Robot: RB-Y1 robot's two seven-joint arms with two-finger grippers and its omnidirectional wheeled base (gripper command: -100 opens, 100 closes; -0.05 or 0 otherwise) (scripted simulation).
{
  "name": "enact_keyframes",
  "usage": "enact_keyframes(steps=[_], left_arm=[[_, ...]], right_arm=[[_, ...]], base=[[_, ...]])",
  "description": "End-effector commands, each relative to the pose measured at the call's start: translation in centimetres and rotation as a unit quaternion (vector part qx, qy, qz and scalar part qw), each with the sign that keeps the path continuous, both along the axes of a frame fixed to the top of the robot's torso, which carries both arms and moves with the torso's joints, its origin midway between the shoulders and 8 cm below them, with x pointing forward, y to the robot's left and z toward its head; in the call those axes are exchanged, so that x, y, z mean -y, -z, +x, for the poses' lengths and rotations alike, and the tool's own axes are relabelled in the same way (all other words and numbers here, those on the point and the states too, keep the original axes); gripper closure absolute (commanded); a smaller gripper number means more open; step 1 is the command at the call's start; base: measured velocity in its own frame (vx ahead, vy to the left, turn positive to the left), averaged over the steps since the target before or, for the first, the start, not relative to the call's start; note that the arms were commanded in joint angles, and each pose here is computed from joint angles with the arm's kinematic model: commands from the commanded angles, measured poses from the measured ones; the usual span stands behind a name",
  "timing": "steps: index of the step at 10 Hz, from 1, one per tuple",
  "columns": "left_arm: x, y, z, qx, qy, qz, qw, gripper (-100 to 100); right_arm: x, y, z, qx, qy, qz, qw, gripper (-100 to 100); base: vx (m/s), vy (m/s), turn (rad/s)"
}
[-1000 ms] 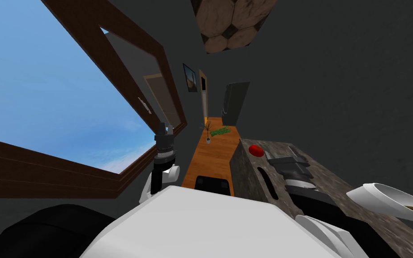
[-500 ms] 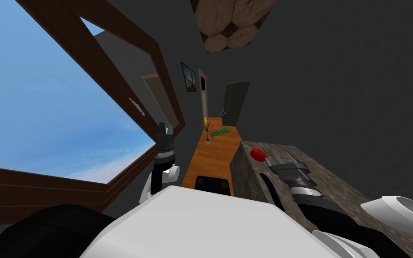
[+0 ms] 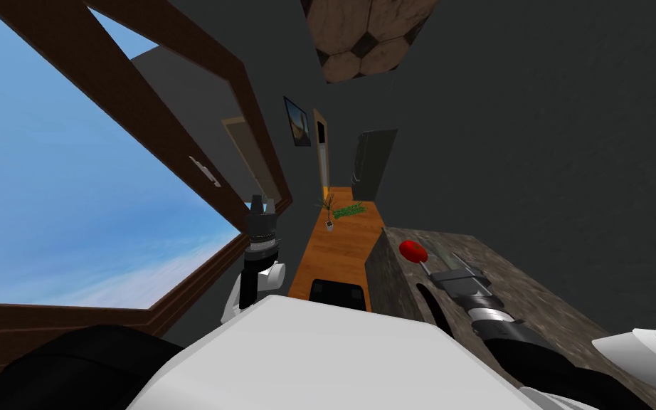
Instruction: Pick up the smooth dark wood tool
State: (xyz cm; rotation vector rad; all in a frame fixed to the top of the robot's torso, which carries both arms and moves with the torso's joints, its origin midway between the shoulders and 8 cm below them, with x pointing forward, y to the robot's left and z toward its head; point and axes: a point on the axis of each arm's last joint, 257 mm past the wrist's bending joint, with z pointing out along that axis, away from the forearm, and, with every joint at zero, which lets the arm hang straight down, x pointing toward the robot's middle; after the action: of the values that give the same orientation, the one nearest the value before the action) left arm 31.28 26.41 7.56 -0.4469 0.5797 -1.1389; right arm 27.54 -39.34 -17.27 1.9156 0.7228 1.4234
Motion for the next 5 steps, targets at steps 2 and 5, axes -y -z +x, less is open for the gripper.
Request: enact_keyframes(steps=[2, 5], left_arm=[[0.0, 0.0, 0.0, 0.0, 0.0, 0.0, 1.0, 0], [0.0, 0.0, 0.0, 0.0, 0.0, 0.0, 1.0, 0]], right_arm=[[0.3, 2.2, -1.5, -0.044, 0.003, 0.038, 0.9983, -100], [0.4, 4.2, -3.1, -0.084, 0.008, 0.072, 0.9938, -100]], base=[[0.097, -0.011, -0.021], [0.08, -0.008, -0.016]])
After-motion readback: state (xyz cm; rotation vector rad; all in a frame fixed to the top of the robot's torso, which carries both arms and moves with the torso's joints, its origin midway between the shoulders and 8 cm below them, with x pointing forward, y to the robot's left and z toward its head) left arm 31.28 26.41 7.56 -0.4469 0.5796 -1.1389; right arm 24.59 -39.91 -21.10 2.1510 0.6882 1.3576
